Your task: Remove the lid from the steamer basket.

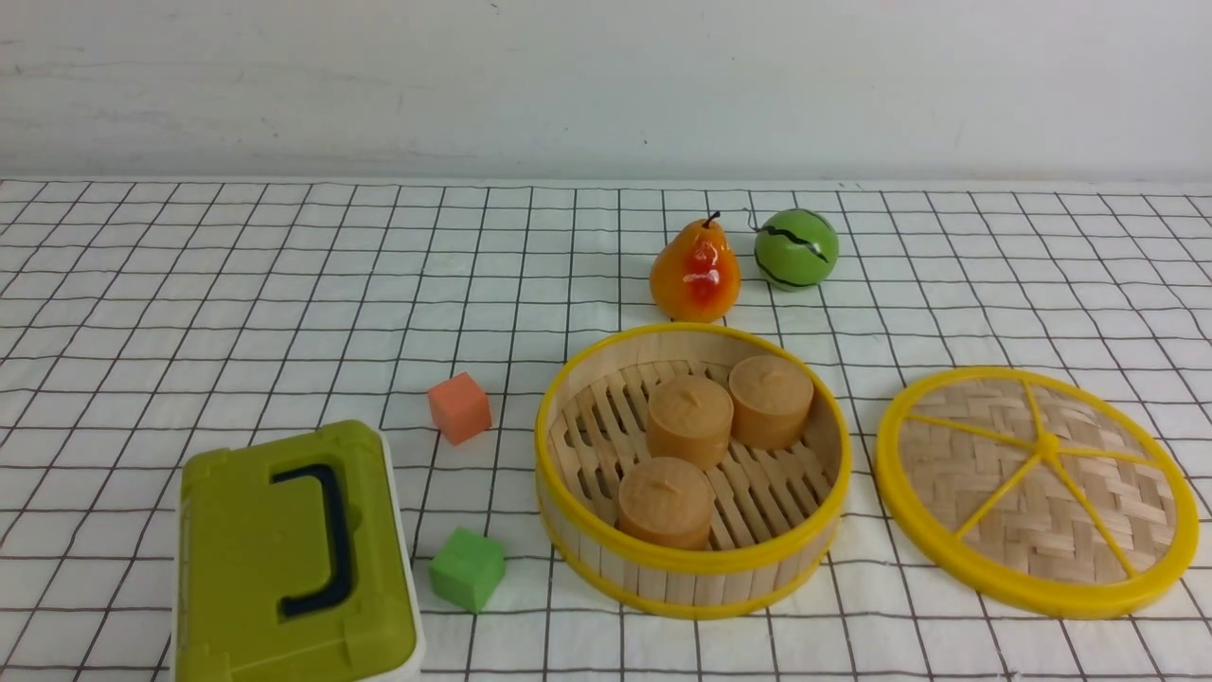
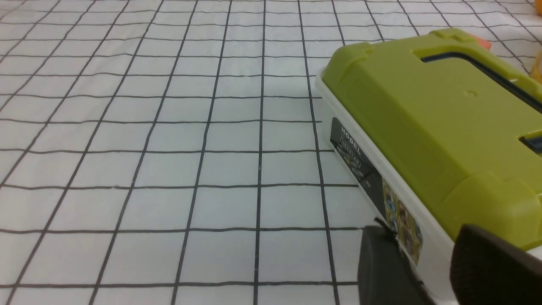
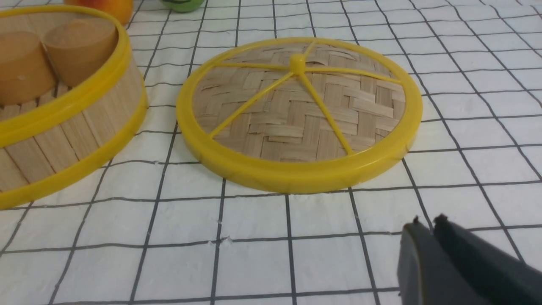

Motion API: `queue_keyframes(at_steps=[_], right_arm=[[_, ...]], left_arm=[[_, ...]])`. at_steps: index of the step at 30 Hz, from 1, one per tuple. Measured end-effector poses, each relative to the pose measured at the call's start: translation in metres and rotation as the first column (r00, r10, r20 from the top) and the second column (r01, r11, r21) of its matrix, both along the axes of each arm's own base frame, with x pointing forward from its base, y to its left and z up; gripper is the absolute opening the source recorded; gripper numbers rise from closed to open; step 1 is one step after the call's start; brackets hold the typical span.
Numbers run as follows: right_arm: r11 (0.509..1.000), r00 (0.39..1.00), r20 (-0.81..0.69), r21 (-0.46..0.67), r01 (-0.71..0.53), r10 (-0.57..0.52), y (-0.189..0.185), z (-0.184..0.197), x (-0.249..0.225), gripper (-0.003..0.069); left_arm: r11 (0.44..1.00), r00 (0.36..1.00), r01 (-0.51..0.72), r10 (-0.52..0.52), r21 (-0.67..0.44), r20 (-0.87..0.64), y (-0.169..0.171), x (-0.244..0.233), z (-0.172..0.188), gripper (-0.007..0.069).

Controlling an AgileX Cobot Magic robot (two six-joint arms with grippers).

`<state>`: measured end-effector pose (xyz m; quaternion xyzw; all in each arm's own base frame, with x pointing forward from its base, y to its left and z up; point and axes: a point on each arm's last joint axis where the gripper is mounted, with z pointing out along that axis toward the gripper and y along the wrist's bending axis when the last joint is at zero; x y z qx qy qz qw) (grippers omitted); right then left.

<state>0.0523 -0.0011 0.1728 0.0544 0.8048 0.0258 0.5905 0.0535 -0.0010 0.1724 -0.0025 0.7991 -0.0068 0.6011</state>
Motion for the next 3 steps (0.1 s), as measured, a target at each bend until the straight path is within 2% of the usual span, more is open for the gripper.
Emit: queue_keyframes(at_steps=[3], right_arm=[[1.0,1.0,0.0,0.0,0.0,0.0,0.0,0.0,0.0,0.0051]], left_arm=[[1.0,1.0,0.0,0.0,0.0,0.0,0.0,0.0,0.0,0.0239]])
